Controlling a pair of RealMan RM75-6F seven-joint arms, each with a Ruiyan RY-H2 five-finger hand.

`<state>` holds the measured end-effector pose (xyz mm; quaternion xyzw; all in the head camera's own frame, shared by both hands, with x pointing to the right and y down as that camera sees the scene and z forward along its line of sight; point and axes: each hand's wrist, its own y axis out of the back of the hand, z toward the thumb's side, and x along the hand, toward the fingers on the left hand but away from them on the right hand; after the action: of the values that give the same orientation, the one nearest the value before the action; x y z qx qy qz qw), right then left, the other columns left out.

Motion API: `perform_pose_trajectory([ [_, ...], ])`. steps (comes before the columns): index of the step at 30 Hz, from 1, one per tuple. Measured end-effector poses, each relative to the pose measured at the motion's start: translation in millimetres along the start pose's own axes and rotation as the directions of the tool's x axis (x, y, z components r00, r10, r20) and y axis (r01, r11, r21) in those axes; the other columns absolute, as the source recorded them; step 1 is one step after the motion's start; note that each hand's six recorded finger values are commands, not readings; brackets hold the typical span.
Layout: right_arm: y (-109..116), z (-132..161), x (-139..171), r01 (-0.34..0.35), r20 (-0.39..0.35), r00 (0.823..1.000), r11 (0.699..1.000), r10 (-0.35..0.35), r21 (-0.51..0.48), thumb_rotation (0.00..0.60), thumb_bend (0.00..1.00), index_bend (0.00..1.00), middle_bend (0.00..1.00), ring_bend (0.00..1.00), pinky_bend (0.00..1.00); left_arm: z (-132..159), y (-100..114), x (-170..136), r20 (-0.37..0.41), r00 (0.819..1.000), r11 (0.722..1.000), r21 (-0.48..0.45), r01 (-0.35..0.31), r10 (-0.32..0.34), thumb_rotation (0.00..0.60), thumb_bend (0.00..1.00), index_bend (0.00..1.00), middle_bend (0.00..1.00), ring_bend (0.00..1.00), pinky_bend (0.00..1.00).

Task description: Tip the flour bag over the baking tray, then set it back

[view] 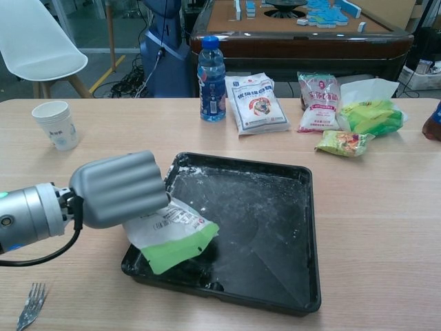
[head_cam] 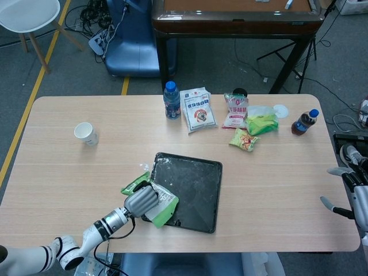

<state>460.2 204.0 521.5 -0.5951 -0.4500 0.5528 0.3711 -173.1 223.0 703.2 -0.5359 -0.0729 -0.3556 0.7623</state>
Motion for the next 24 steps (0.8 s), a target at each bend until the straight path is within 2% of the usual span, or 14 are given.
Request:
perform_pose_trajectory([
  [3,0,-1,1,0.001,0.004,1.000,1.000,-0.001,-0.001,0.600,0.15,0.33,0.31,0.16,0.27,6,-3,0,0.012,1.000,1.000,0.004,0.025,-0.025,0.600,0.36,0.59,0.74,0.72,0.89],
  [8,0,-2,1,0.001,0.005,1.000,1.000,-0.001,-0.003,0.600,0.16,0.32,0.31,0.16,0.27,3,-2,-1,-0.008,0.999,0.998,-0.050,0.039,-0.040,0.600,0.36,0.59,0.74,0.72,0.89],
  [17,-1,-1,0,0.000,0.003,1.000,1.000,0.000,-0.002,0.600,0.15,0.32,0.31,0.16,0.27,-29,2,-4,-0.127,0.992,0.987,-0.160,0.000,-0.020,0.600,0.36,0.59,0.74,0.72,0.89],
  [20,0,-1,0,0.000,0.003,1.000,1.000,0.000,-0.001,0.600,0.15,0.32,0.31,0.16,0.27,-35,-1,-5,-0.146,0.989,0.989,-0.147,0.002,-0.024,0.600,0.36,0.59,0.74,0.72,0.89],
  [24,0,0,0,0.000,0.001,1.000,1.000,0.000,-0.001,0.600,0.15,0.33,0.31,0.16,0.27,-31,-13,-5,-0.128,0.990,0.991,-0.126,0.050,-0.066,0.600,0.36,0.59,0.74,0.72,0.89],
])
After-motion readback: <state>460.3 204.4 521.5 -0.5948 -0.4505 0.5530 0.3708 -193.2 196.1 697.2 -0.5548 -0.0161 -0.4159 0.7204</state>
